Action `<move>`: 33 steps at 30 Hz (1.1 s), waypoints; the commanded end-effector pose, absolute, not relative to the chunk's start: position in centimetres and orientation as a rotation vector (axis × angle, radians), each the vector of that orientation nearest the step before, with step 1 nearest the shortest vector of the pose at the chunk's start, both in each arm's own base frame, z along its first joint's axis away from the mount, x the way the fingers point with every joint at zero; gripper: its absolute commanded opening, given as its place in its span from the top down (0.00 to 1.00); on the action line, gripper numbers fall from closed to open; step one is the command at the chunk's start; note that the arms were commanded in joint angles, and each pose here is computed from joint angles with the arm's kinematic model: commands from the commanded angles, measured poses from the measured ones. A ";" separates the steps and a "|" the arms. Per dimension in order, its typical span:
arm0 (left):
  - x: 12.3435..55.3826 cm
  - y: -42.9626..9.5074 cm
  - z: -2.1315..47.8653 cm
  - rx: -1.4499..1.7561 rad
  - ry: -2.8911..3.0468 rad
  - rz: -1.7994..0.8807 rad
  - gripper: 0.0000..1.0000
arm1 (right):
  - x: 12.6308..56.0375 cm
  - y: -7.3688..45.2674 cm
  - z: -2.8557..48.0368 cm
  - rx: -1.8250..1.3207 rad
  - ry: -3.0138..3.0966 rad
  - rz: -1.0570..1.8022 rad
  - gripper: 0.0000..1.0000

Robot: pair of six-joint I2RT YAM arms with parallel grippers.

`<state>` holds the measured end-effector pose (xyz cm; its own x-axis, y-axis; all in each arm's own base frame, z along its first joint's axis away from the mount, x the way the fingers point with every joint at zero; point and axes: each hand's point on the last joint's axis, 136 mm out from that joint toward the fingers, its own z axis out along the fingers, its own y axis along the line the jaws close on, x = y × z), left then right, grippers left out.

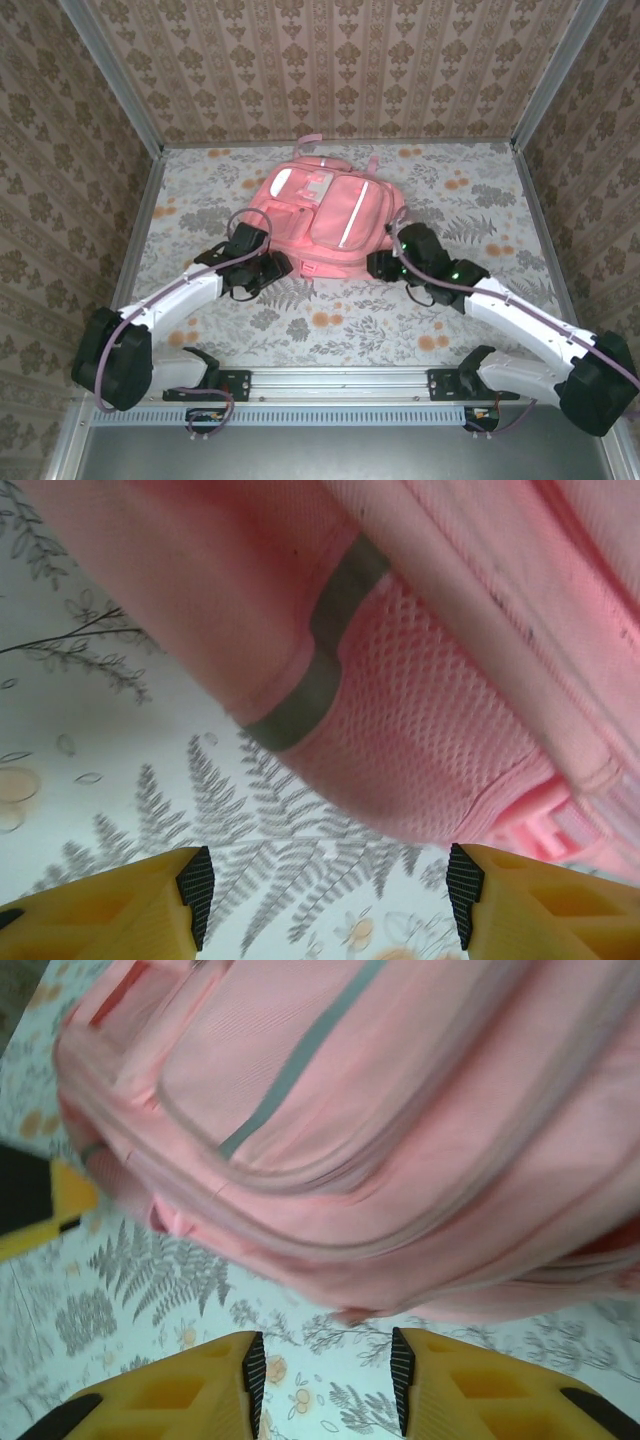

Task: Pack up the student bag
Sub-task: Zip the student bag at the center of the table.

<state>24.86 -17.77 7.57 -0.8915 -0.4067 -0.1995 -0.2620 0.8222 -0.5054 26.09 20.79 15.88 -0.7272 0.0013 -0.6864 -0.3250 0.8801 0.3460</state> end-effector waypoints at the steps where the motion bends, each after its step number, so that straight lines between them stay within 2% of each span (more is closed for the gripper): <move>1: 27.4 -19.1 8.4 -0.619 2.585 -0.835 0.34 | 26.5 22.6 16.5 -0.349 2.182 0.486 0.59; 5: 28.3 -19.2 7.4 -0.647 2.573 -0.824 0.36 | 24.9 27.1 16.1 -0.552 2.060 0.466 0.60; 9: 28.7 -19.2 5.9 -0.686 2.569 -0.811 0.45 | 24.2 30.5 14.3 -0.670 2.037 0.430 0.62; 12: 28.7 -18.9 5.5 -0.711 2.564 -0.782 0.61 | 24.1 32.2 12.8 -0.713 2.026 0.416 0.64; 17: 28.8 -18.2 7.4 -0.720 2.523 -0.750 1.00 | 24.0 34.4 10.3 -0.802 2.021 0.387 0.66; 24: 28.7 -18.3 10.6 -0.703 2.489 -0.769 1.00 | 25.0 36.5 8.0 -0.835 2.015 0.352 0.67; 33: 28.0 -18.7 11.0 -0.710 2.498 -0.783 1.00 | 28.2 37.5 7.2 -0.751 1.963 0.162 0.64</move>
<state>27.82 -18.83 9.17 -0.7980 -0.5612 -0.2198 -0.3417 0.7216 -0.6021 26.49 37.11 5.95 -0.3660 -0.4597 -0.8092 -0.6371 0.7575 -0.1422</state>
